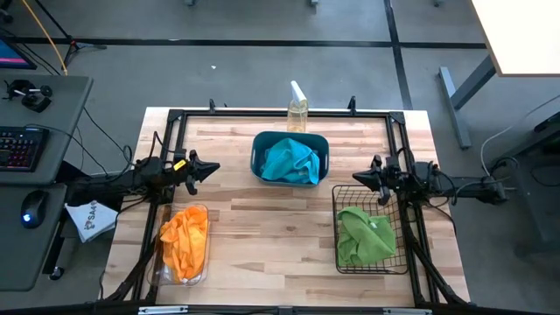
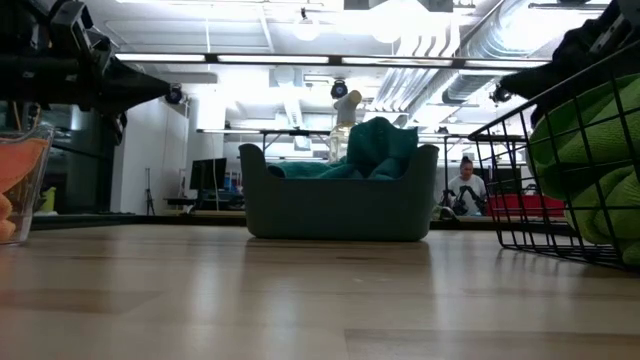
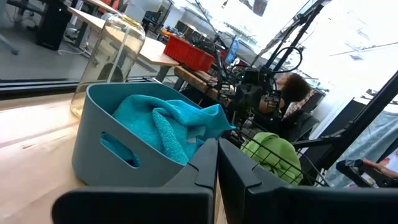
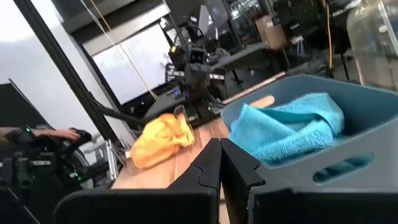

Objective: Sort microfiber towel by color & place in baskets
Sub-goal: Return to Home Position

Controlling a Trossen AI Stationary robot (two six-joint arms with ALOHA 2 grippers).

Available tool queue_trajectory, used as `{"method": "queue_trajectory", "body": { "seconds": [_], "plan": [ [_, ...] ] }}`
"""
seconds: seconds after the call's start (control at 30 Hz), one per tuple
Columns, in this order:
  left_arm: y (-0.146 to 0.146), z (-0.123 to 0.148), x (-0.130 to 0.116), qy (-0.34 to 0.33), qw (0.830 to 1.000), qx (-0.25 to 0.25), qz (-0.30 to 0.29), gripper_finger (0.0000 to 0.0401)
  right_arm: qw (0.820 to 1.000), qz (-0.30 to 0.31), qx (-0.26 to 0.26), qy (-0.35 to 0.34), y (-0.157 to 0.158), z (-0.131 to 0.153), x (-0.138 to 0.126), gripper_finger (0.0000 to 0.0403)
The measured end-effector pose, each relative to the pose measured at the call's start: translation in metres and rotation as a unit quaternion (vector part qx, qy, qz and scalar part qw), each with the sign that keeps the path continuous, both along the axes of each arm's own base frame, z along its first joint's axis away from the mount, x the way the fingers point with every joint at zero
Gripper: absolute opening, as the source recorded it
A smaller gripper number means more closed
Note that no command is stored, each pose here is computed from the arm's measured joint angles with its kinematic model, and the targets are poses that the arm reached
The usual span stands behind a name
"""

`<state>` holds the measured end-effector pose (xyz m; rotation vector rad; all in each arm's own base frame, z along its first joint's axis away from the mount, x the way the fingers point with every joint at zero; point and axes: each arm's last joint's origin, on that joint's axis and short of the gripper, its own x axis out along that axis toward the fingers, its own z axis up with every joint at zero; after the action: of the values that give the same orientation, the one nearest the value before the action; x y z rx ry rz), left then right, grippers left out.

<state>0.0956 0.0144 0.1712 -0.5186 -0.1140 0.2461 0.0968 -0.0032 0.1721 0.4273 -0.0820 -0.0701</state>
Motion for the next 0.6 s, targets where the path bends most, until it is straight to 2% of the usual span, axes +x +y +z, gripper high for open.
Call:
{"method": "queue_trajectory", "body": {
  "seconds": [0.13,0.6],
  "plan": [
    [0.0,-0.0001,0.0,0.0,1.0,0.0,0.0,0.0,1.0,0.004,0.001,-0.012,0.0009,0.0023,-0.0002,0.0],
    [-0.0031,-0.0002,0.0005,0.0,1.0,0.0,-0.016,0.0,1.0,0.019,0.001,0.013,0.0038,-0.0025,0.0002,0.0]
  ]
}}
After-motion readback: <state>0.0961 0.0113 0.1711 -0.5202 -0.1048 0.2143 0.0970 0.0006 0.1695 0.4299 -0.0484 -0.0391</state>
